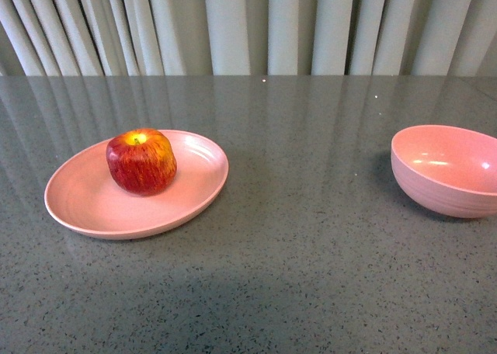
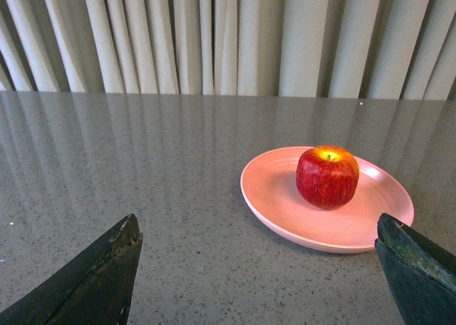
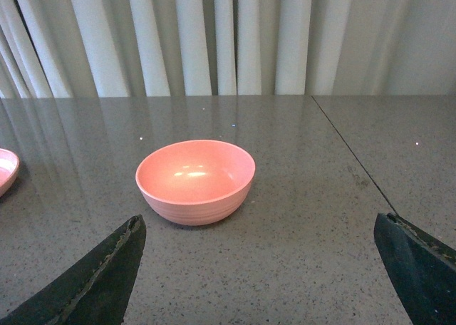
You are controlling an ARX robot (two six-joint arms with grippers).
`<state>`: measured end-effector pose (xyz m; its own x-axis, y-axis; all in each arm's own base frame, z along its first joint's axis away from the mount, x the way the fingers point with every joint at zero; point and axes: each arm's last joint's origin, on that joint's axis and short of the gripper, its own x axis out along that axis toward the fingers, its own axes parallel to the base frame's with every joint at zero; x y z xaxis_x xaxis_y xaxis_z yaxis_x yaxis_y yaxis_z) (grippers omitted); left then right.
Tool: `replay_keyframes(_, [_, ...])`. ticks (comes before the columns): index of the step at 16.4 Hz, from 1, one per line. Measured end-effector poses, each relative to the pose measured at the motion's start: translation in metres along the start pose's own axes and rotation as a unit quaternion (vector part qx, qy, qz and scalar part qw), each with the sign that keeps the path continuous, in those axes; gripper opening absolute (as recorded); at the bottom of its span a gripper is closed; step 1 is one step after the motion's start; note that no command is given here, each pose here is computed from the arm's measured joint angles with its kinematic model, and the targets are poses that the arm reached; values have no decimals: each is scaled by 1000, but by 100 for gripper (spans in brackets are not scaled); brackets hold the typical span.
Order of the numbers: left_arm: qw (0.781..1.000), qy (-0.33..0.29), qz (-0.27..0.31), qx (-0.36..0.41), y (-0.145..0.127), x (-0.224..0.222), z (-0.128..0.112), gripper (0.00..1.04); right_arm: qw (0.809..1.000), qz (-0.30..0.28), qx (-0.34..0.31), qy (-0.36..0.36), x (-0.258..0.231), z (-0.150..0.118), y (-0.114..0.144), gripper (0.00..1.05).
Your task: Move apple from plate to bowl
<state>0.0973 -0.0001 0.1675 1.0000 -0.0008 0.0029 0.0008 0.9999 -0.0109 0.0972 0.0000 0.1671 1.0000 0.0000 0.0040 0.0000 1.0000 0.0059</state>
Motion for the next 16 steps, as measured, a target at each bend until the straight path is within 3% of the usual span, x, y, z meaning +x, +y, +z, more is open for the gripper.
replay_keyframes(16, [1000, 0, 0, 0, 0, 0, 0, 98, 1000, 0, 0, 0, 0, 0, 0, 98])
